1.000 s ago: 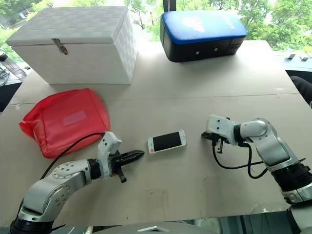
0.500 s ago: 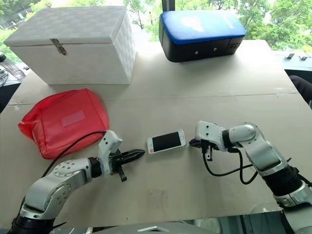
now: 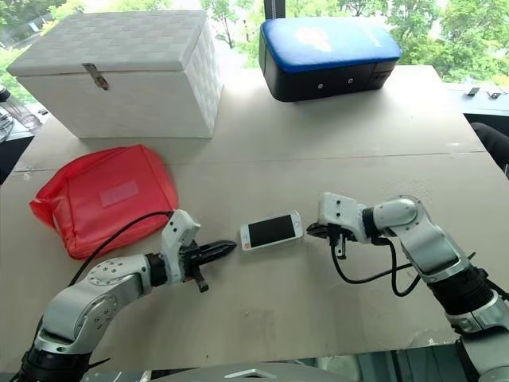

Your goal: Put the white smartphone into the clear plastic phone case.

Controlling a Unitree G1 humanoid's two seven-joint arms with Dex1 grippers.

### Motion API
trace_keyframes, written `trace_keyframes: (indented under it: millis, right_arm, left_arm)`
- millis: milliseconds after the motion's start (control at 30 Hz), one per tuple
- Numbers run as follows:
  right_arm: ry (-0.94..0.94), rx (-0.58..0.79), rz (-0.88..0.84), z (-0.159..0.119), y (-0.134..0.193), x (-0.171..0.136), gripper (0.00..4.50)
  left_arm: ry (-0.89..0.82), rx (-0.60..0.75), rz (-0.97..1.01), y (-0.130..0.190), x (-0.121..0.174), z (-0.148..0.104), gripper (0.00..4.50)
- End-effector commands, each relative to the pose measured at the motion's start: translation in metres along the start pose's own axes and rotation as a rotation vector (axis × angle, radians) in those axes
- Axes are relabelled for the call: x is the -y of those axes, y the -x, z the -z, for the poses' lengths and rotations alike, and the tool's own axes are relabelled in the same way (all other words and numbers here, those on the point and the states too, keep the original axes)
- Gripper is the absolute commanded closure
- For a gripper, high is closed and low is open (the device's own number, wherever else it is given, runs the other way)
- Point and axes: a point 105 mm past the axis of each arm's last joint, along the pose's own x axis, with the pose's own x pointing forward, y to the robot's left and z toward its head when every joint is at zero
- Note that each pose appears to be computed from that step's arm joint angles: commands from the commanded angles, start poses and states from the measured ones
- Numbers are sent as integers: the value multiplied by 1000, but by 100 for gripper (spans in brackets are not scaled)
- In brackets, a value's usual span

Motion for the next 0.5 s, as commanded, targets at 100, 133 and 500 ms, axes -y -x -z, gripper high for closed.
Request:
trace_keyframes:
  millis: [100,133,500]
  right_arm:
    - [30,41,5,-13,0,4,448]
    - [29,43,2,-14,-1,4,448]
    - [47,45,-19,-16,-5,4,448]
  left_arm:
    - [-38,31,26,-1,8,-12,450]
    - [-39,31,25,-1,8,-12,450]
    - [-41,31,23,0,10,-13,450]
